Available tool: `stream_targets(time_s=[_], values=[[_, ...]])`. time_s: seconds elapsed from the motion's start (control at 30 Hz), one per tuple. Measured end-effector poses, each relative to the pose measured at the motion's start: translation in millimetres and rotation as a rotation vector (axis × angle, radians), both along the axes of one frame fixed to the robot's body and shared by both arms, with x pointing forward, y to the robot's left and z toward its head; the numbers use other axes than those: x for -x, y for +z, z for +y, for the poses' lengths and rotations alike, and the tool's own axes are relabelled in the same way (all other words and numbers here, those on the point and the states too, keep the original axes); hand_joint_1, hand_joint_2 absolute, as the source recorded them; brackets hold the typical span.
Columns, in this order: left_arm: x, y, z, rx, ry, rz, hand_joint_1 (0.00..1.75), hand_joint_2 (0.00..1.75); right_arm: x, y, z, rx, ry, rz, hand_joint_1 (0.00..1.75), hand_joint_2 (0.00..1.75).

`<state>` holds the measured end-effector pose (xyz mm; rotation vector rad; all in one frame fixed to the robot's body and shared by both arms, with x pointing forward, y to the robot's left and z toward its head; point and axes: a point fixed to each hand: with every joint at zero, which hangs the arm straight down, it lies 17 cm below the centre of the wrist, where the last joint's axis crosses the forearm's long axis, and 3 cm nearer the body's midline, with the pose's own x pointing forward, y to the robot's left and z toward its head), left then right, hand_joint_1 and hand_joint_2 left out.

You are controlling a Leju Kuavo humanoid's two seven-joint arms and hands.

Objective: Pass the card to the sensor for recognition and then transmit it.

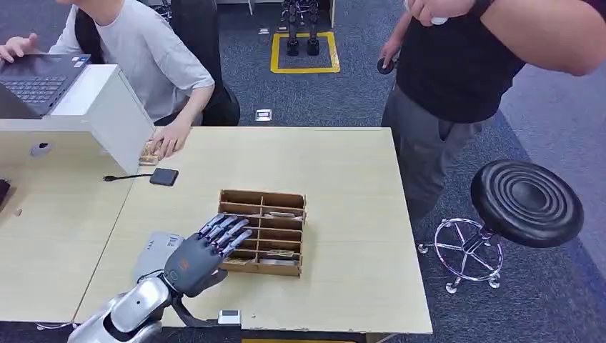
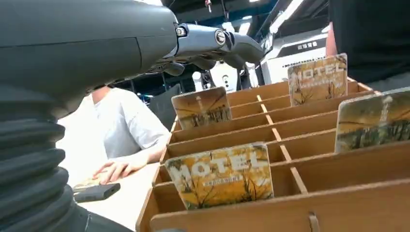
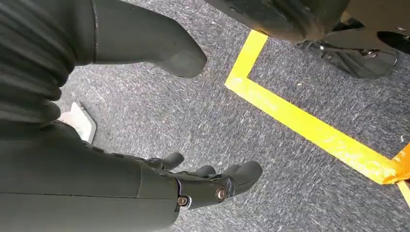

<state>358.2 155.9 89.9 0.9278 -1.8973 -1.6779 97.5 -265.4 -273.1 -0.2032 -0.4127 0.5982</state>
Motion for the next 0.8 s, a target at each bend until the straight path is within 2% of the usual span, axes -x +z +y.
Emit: stream_targets(time_s=[0.1,0.13,0.17,0.37,0.8], values=[[2,-5,2,0.002,0.006,0.019,0.00,1.75,0,0,0,0.000,-0.004,0.000,0.00,1.75],[3,-6,2,0.002,0.008,0.024,1.59,1.75,0,0,0,0.000,-0.005,0.000,0.00,1.75],[2,-7,4,0.003,0.010,0.032,1.75,1.75,0,0,0,-0.001,-0.005,0.000,0.00,1.75],[5,-20,6,-0.006,-0.005,0.111,1.75,1.75,-1,0,0,-0.003,-0.007,-0.003,0.00,1.75],[5,-21,7,0.008,-0.009,0.133,1.75,1.75,-1,0,-1,-0.007,-0.021,-0.005,0.00,1.75]])
